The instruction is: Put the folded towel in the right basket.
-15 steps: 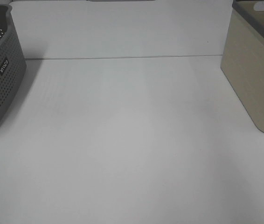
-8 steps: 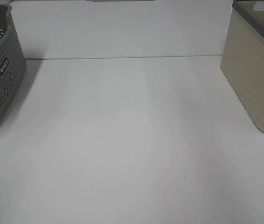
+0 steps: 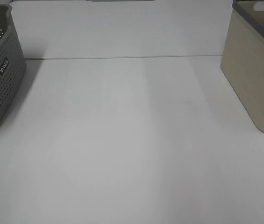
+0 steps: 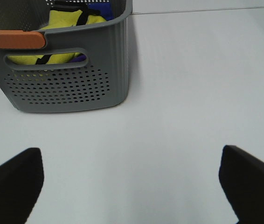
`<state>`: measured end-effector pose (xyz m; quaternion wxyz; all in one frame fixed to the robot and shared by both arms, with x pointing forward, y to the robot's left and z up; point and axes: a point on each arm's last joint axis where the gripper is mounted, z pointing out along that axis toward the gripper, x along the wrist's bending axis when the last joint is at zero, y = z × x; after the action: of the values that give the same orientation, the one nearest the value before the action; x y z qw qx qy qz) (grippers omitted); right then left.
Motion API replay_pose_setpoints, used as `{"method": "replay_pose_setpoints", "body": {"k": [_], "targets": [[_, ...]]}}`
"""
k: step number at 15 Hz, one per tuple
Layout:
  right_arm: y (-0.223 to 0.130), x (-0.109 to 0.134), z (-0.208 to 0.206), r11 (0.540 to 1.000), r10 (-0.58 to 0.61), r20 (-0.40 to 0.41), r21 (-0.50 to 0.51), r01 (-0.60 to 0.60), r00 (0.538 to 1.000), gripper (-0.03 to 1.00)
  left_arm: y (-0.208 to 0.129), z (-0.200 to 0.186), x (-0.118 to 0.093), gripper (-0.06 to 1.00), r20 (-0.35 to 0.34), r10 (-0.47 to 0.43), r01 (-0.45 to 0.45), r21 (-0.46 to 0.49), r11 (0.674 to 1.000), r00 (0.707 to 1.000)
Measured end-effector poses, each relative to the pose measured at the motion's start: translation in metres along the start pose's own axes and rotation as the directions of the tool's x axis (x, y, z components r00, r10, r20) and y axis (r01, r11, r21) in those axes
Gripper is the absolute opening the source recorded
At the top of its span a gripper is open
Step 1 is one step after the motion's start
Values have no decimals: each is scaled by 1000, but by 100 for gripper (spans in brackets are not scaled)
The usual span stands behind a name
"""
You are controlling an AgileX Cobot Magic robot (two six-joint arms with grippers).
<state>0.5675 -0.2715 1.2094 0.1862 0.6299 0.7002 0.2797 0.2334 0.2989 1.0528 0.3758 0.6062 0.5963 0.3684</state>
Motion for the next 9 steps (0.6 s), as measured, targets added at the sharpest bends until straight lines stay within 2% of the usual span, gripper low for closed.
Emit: {"method": "replay_pose_setpoints", "body": {"k": [1,4,9], "targets": [[-8,0,-3,1000,3,9,13,-3,1000,65,0,0,0,97,0,0,0,0,1000,1000],[-66,2,-16,994,16,13,108,-17,1000,65,0,0,0,97,0,0,0,0,1000,1000],[-194,3,-17,955,36,19,294,-40,999,65,0,0,0,97,0,0,0,0,1000,1000]]}}
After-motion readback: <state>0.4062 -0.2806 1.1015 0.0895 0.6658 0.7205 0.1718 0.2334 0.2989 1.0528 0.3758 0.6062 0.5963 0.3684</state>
